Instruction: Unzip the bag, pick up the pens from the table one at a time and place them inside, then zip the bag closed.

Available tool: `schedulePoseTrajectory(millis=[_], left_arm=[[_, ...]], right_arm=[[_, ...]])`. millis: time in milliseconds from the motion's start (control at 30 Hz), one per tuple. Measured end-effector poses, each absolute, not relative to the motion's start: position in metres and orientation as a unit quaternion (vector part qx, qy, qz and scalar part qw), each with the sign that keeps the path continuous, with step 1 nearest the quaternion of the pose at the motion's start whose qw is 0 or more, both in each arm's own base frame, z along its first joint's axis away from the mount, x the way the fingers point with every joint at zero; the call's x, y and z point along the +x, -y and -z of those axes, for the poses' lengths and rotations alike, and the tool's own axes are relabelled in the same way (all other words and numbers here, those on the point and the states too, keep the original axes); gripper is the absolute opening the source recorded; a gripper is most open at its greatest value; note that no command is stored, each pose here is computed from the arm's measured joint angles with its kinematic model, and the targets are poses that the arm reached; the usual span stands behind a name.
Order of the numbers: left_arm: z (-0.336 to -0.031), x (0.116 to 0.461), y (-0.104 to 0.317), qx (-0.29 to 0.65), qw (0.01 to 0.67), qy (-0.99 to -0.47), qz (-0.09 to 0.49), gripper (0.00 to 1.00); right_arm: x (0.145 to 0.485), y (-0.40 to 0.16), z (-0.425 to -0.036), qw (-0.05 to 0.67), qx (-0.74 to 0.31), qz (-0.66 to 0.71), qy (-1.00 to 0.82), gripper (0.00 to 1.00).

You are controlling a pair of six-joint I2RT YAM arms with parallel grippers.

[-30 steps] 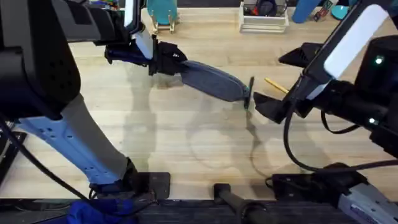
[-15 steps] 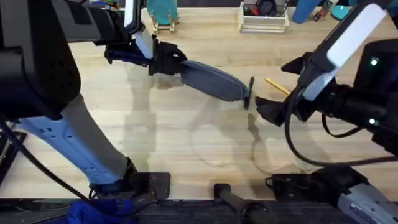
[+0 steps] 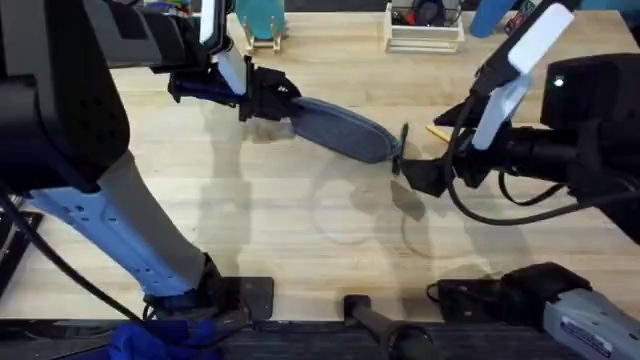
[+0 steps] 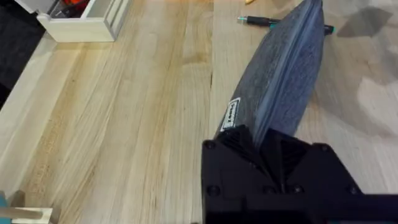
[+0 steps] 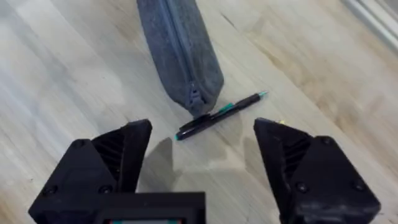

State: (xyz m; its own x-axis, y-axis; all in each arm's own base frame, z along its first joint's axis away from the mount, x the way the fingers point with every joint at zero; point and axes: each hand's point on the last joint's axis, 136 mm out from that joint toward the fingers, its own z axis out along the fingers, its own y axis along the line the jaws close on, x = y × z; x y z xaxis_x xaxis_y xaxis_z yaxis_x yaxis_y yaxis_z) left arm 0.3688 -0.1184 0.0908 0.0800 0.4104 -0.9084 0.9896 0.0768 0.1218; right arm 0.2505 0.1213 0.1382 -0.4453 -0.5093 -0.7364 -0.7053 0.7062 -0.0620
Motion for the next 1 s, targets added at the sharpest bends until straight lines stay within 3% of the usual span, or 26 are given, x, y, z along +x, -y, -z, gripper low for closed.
schedulePoseTrajectory(millis=[1000], left_arm=[[-0.091, 0.369, 0.118, 0.592, 0.435, -0.591, 0.333, 0.041]], right_arm=[[0.267, -0.13, -0.085, 0.389, -0.365, -0.139, -0.834, 0.995]])
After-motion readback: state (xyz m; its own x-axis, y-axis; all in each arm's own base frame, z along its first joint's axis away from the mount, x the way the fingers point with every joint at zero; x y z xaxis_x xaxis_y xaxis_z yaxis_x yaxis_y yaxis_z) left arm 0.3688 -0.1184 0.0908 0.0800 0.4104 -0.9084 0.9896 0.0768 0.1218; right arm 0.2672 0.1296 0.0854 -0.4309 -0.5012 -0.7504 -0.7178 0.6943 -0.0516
